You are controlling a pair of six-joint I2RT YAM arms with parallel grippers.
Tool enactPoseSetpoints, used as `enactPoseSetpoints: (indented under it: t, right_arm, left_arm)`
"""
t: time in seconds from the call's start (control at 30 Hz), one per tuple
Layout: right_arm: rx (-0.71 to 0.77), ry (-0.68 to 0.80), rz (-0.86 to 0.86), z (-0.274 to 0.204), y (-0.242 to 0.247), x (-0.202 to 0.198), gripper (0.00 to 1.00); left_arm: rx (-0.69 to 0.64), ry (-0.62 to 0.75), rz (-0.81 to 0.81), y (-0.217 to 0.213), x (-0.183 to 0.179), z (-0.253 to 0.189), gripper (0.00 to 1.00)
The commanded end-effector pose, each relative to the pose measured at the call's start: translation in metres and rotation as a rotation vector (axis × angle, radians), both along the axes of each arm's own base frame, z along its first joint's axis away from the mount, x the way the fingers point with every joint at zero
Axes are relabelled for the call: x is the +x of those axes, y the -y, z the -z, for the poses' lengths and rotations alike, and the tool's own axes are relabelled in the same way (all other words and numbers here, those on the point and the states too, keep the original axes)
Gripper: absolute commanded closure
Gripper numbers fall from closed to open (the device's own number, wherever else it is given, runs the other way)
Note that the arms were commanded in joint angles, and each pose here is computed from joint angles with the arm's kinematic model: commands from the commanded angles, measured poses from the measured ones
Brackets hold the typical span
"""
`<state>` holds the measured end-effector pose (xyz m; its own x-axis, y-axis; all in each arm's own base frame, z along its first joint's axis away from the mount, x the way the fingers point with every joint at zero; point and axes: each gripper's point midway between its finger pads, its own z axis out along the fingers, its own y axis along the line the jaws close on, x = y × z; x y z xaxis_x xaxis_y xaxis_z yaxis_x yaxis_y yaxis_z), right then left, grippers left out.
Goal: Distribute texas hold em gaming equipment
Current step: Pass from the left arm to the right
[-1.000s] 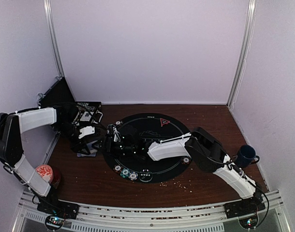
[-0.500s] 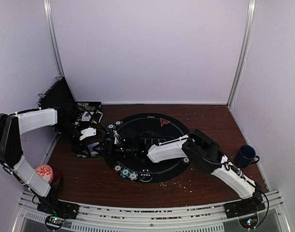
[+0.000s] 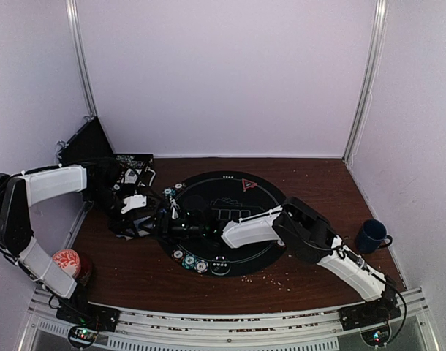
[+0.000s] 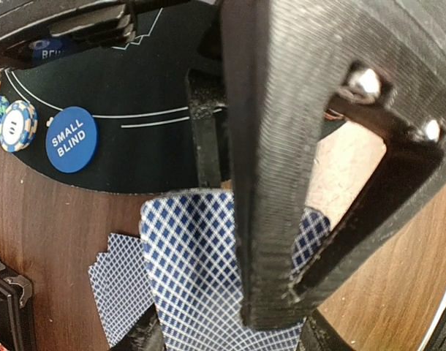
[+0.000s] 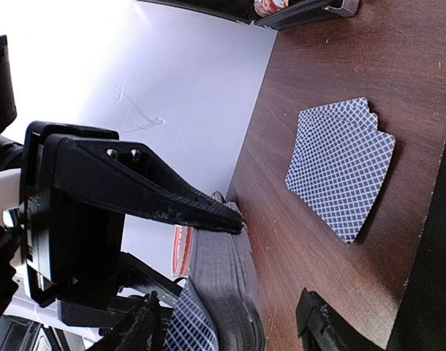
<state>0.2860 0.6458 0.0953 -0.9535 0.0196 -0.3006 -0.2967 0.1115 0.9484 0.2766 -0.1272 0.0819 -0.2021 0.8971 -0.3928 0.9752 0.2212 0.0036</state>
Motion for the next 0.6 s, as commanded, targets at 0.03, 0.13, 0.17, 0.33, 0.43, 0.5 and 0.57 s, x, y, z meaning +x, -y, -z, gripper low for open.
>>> enactPoseSetpoints:
  t: [0.03,0.13,0.17,0.33,0.43,0.5,0.57]
  right_arm:
    - [0.059,-0.018,0.011,-0.008,0.002,0.006,0.33]
    - [0.067,-0.026,0.019,-0.010,0.004,0.009,0.34]
    - [0.068,-0.027,0.020,-0.011,0.003,0.009,0.36]
    - [0.056,-0.033,0.006,-0.007,0.002,0.007,0.43]
    - [0.051,-0.037,-0.001,-0.004,0.002,0.006,0.47]
    - [0.048,-0.043,-0.008,-0.002,0.000,0.003,0.49]
    - [0.044,-0.046,-0.018,0.000,-0.002,0.000,0.50]
  left_arm:
    - [-0.028,0.021,0.013,0.006,-0.002,-0.004,0.74]
    - [-0.026,0.019,0.018,0.006,-0.003,-0.002,0.74]
    - [-0.025,0.021,0.017,0.006,-0.002,-0.002,0.74]
    - [-0.024,0.025,0.015,0.006,-0.001,-0.003,0.74]
    - [-0.026,0.029,0.015,0.007,0.000,-0.004,0.74]
    - [-0.025,0.030,0.015,0.007,0.000,-0.005,0.73]
    - [-0.024,0.033,0.017,0.007,0.000,-0.005,0.73]
